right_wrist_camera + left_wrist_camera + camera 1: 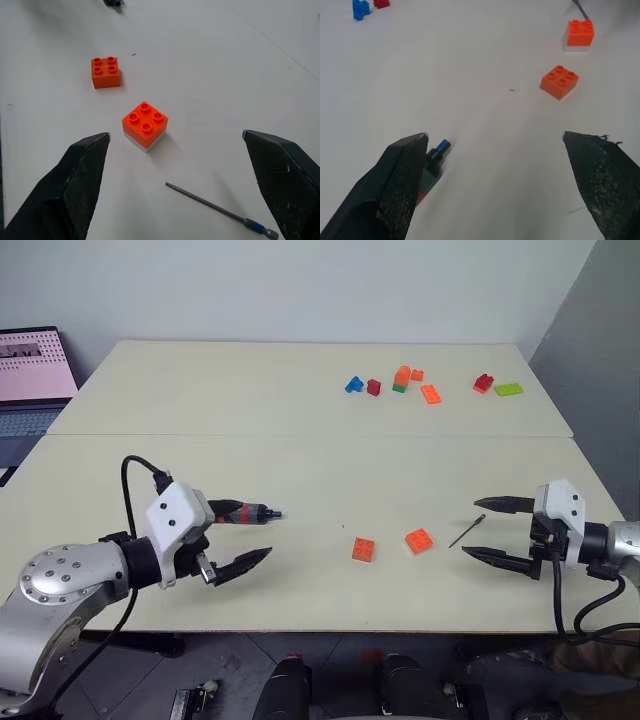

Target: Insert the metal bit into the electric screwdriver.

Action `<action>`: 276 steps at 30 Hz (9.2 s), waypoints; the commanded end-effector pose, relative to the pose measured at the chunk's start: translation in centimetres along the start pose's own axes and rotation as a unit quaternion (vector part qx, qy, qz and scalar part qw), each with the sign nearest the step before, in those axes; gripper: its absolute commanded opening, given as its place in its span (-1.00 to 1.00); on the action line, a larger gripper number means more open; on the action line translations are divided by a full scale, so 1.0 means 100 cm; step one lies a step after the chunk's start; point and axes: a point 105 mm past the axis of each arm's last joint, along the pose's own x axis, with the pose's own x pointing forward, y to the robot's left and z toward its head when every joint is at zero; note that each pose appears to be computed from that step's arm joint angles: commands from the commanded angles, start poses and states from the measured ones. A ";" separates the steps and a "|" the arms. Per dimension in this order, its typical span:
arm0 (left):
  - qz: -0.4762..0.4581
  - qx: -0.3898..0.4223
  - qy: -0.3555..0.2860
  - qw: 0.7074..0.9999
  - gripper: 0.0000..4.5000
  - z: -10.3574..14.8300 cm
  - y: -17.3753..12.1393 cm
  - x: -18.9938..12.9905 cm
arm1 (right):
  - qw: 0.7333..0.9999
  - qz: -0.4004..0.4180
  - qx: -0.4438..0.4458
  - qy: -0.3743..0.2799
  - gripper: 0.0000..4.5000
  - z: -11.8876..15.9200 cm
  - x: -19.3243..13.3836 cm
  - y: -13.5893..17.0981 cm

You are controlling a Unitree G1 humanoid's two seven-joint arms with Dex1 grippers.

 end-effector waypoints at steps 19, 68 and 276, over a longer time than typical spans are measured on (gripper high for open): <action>-0.135 0.098 -0.061 0.984 1.00 0.042 -0.030 0.026 | 0.999 0.015 -0.025 0.013 0.99 0.015 0.015 0.010; -0.143 0.066 -0.190 0.969 1.00 0.056 -0.049 0.075 | 0.987 -0.154 0.043 -0.003 -0.36 -0.014 0.010 -0.060; 0.051 -0.070 -0.242 0.966 -0.27 0.083 0.023 0.150 | 0.991 0.008 -0.027 -0.129 1.00 0.112 0.046 0.040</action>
